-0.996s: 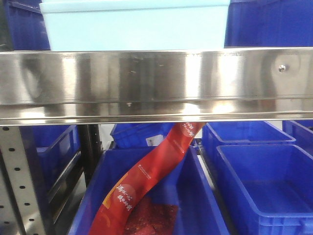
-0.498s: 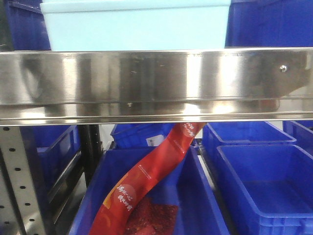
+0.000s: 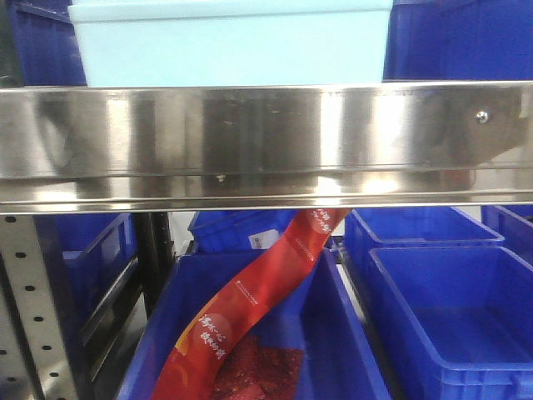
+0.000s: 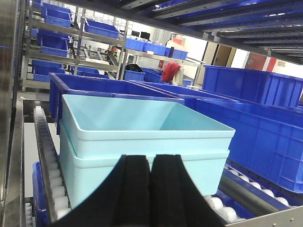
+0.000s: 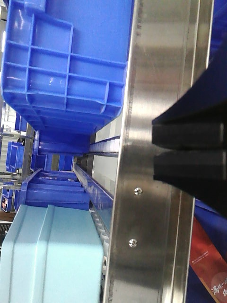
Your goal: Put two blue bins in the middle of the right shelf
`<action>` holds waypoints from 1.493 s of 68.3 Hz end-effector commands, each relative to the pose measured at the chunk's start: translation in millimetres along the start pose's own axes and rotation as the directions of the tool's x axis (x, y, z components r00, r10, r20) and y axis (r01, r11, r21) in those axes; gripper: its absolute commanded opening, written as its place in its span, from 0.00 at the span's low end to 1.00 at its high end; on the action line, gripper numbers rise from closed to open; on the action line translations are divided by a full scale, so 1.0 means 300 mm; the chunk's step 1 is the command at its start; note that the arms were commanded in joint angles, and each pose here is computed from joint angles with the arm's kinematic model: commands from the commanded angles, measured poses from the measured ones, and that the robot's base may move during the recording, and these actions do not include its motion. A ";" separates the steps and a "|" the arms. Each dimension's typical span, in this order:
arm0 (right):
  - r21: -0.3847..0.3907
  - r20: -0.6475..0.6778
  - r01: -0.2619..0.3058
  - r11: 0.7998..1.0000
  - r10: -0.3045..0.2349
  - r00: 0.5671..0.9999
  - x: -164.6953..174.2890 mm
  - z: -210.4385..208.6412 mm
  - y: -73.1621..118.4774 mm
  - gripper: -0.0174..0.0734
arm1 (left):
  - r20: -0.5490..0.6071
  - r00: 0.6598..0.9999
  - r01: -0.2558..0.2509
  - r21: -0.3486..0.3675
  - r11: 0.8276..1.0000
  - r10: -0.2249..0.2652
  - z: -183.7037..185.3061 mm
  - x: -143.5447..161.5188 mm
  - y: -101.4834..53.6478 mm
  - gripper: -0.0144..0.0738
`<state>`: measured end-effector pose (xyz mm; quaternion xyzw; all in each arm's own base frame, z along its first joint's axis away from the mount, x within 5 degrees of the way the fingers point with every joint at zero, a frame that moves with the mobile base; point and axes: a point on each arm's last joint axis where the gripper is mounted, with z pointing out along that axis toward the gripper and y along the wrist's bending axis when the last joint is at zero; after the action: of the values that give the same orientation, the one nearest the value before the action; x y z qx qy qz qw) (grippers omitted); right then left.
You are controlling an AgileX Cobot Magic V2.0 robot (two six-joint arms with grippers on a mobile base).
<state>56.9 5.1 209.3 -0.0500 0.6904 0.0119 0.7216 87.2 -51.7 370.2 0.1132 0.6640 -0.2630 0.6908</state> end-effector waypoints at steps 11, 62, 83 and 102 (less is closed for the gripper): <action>0.008 0.033 0.006 1.000 -0.006 0.999 -0.009 -0.002 -0.002 0.01 | 0.020 1.000 -0.006 0.011 1.000 0.005 -0.007 -0.006 -0.003 0.04; 0.008 0.033 0.006 1.000 -0.006 0.999 -0.009 -0.002 -0.002 0.01 | 0.021 0.967 -0.230 -0.350 0.908 0.253 -0.207 0.439 0.154 0.04; 0.008 0.033 0.006 1.000 -0.006 0.999 -0.009 -0.002 -0.002 0.01 | -0.028 0.970 -0.233 -0.391 0.890 0.242 -0.214 0.484 0.172 0.04; 0.008 0.033 0.006 1.000 -0.006 0.999 -0.009 -0.002 -0.002 0.01 | -0.029 0.970 -0.232 -0.414 0.880 0.242 -0.215 0.483 0.176 0.04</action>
<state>56.9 5.1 209.3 -0.0506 0.6904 0.0113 0.7215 56.6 -5.9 210.3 0.0414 0.6862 -0.0328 0.7255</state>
